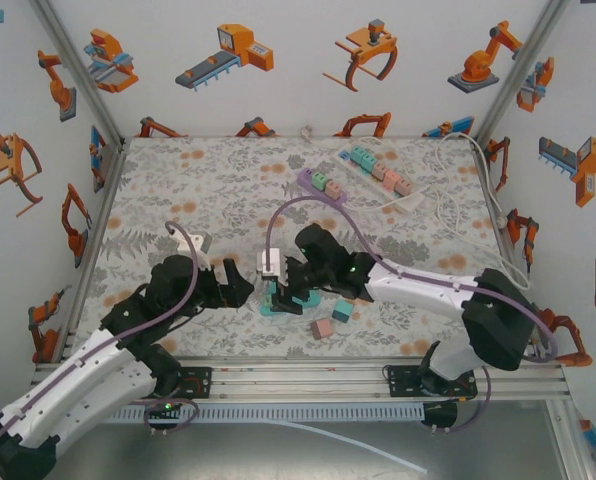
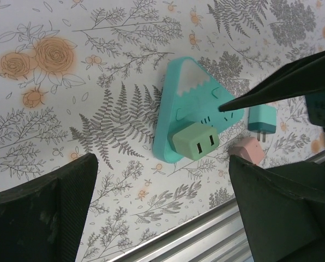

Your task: Pull the plug off the socket

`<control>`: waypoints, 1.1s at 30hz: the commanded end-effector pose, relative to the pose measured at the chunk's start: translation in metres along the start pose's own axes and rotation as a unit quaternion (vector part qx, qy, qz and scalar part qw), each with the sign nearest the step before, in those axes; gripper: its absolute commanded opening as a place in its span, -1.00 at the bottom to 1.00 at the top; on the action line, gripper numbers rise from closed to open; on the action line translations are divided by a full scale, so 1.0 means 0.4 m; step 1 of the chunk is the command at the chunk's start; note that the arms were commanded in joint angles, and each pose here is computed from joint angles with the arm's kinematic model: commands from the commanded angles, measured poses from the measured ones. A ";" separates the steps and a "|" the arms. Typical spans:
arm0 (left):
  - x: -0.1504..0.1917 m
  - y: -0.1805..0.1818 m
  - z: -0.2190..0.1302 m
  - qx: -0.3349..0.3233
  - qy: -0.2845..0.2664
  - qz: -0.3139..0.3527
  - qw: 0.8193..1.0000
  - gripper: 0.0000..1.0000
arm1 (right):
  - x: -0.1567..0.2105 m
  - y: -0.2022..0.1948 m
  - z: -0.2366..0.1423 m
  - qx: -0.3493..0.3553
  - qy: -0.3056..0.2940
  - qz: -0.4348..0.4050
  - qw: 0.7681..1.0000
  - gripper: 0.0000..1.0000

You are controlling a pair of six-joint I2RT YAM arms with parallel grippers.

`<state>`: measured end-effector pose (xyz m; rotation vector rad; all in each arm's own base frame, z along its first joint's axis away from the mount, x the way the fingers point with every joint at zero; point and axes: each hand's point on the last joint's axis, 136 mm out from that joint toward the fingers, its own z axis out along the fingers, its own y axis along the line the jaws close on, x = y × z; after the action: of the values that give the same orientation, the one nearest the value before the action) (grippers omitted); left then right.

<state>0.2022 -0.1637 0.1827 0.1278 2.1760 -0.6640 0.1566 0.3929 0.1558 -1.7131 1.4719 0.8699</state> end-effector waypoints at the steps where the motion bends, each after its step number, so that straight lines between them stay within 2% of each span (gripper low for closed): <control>1: 0.031 0.022 0.001 -0.010 0.015 -0.014 1.000 0.94 | 0.012 0.012 0.031 -0.012 -0.005 -0.085 0.996 0.25; 8: 0.046 0.020 0.018 -0.002 0.021 -0.032 0.999 0.94 | 0.065 0.015 0.090 -0.016 0.010 -0.105 0.994 -0.04; 17: 0.059 0.036 0.034 -0.019 0.031 -0.041 0.998 0.94 | 0.083 0.057 0.079 -0.056 0.026 -0.139 0.988 -0.42; 22: 0.062 0.026 0.059 -0.007 0.044 -0.057 0.997 0.94 | 0.086 0.093 0.063 -0.083 0.012 -0.189 0.978 -0.51; 30: 0.064 0.000 0.154 0.050 0.071 -0.102 0.991 0.99 | 0.105 0.129 0.047 -0.107 -0.002 -0.257 0.961 -0.51; 33: 0.070 -0.017 0.196 0.067 0.089 -0.098 0.989 0.82 | 0.110 0.137 0.049 -0.115 -0.005 -0.261 0.959 -0.51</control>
<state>0.2304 -0.1907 0.1126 -0.0061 2.3872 -0.8052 0.1207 0.3886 0.1054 -2.0854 0.9360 0.7441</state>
